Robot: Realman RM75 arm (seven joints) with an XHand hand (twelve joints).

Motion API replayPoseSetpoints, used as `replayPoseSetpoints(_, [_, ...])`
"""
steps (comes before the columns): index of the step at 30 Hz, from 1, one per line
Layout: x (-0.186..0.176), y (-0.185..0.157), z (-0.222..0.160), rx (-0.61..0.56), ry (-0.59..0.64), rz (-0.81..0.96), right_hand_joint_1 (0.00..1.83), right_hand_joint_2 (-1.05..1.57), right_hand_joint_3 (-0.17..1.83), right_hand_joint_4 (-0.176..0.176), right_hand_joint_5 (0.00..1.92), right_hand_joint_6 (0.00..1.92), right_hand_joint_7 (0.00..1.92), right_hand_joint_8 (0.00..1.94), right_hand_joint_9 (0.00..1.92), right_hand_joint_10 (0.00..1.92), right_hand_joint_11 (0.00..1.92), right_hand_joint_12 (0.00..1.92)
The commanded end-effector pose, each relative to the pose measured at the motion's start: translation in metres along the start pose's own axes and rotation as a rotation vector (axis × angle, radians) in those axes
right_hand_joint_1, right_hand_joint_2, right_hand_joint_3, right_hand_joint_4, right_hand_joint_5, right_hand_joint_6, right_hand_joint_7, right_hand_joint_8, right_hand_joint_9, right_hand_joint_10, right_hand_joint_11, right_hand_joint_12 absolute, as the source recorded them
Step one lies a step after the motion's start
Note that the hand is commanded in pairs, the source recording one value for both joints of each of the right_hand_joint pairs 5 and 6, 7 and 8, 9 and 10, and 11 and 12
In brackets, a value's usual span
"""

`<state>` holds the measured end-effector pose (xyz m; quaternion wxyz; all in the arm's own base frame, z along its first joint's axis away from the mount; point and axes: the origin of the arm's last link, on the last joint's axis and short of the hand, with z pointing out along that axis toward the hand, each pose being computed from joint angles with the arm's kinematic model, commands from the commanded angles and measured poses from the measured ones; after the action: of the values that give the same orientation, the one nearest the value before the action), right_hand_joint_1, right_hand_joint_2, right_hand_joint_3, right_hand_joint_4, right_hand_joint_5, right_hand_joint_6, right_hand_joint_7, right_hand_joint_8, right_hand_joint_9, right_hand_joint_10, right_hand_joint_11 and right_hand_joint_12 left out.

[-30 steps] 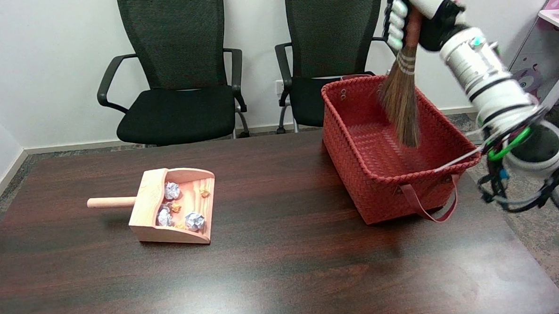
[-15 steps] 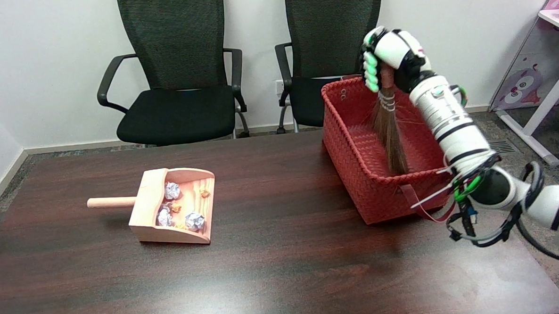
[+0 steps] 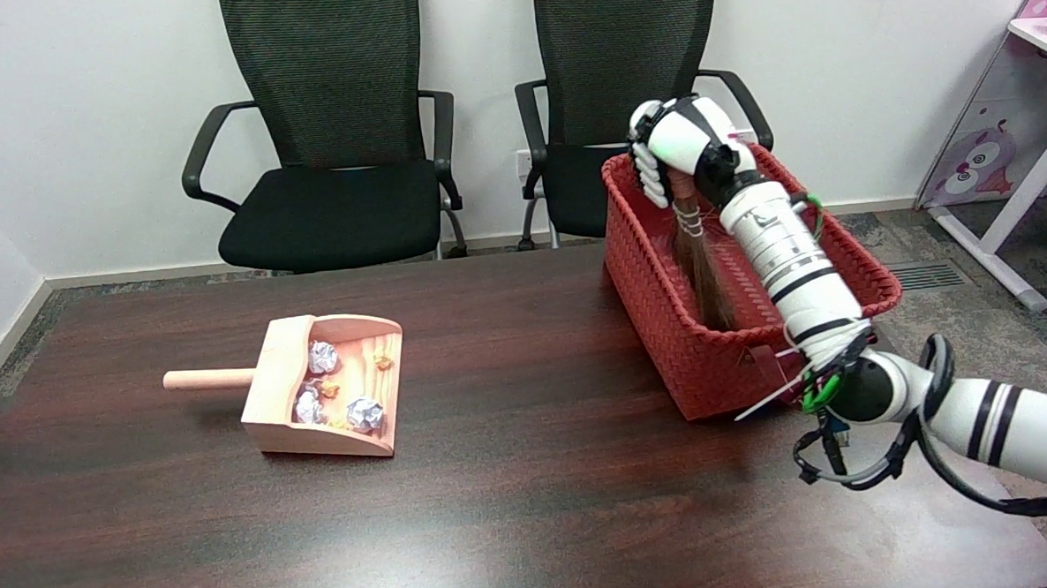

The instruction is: Place the broom in the basket.

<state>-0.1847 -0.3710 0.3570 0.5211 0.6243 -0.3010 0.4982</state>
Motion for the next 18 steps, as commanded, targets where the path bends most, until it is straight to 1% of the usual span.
replayPoseSetpoints(1, [-0.033,0.012,-0.003,0.018,-0.034,0.03,0.62,1.17,1.83,0.023,1.92,1.92,1.92,1.92,1.92,1.92,1.92,1.92])
replayPoseSetpoints(6, [-0.024,0.015,-0.006,0.025,0.022,0.038,0.62,1.16,1.83,0.027,1.92,1.92,1.92,1.92,1.92,1.92,1.92,1.92])
replayPoseSetpoints(9, [-0.018,0.019,-0.008,0.012,0.059,0.093,0.61,1.17,1.83,0.027,1.92,1.92,1.92,1.92,1.92,1.92,1.92,1.92])
replayPoseSetpoints(12, [-0.017,0.023,-0.011,0.004,0.063,0.159,0.61,1.19,1.83,0.03,1.92,1.92,1.92,1.92,1.92,1.92,1.92,1.92])
replayPoseSetpoints(18, [-0.023,0.025,-0.013,-0.005,0.041,0.162,0.6,1.19,1.83,0.037,1.92,1.92,1.92,1.92,1.92,1.92,1.92,1.92])
